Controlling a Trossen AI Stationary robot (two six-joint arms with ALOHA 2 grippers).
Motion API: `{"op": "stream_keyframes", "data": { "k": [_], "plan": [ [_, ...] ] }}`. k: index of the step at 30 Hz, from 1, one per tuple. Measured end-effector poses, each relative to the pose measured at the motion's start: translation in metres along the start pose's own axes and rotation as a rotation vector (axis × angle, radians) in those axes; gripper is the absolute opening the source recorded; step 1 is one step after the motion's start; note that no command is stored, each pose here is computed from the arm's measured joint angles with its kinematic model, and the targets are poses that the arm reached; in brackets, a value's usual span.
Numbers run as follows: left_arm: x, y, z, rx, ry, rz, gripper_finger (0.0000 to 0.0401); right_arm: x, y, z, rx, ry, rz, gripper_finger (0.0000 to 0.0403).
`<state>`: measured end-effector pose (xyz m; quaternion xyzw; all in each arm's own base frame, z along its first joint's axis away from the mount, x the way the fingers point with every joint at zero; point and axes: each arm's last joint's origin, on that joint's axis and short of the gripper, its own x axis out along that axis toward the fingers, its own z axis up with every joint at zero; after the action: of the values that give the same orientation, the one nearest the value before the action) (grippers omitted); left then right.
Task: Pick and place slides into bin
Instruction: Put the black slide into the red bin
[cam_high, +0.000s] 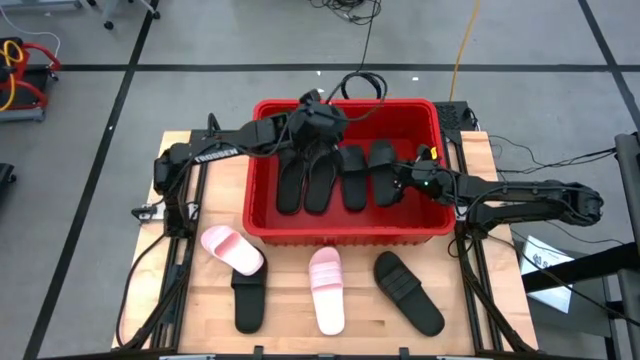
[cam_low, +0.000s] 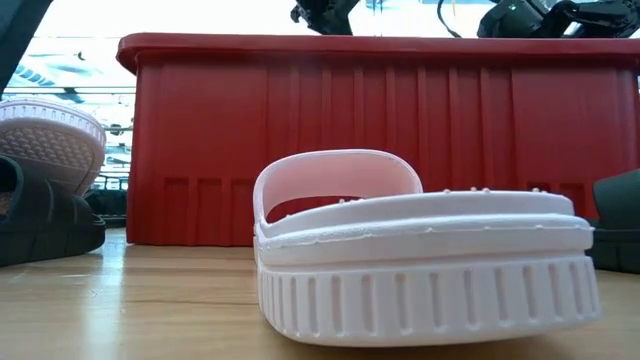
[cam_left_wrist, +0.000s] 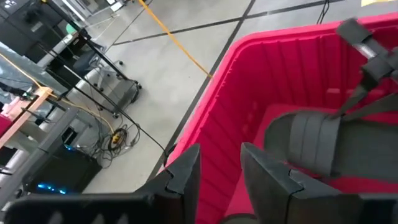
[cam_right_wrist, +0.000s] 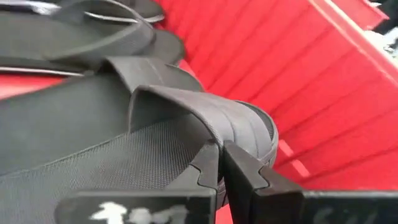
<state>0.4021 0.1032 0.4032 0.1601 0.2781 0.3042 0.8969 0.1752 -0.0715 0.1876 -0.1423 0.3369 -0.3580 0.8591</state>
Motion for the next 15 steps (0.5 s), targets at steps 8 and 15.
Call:
{"op": "stream_keyframes", "data": {
  "k": [8,15],
  "plan": [
    [0.011,0.021,-0.006,0.029,0.009,-0.002,0.0122,0.003,0.001,-0.002,0.0,0.03,-0.047,0.0003],
    [0.015,0.03,-0.009,-0.006,0.015,0.014,0.0122,0.004,0.002,-0.003,0.008,0.042,-0.042,0.0004]
  ]
}}
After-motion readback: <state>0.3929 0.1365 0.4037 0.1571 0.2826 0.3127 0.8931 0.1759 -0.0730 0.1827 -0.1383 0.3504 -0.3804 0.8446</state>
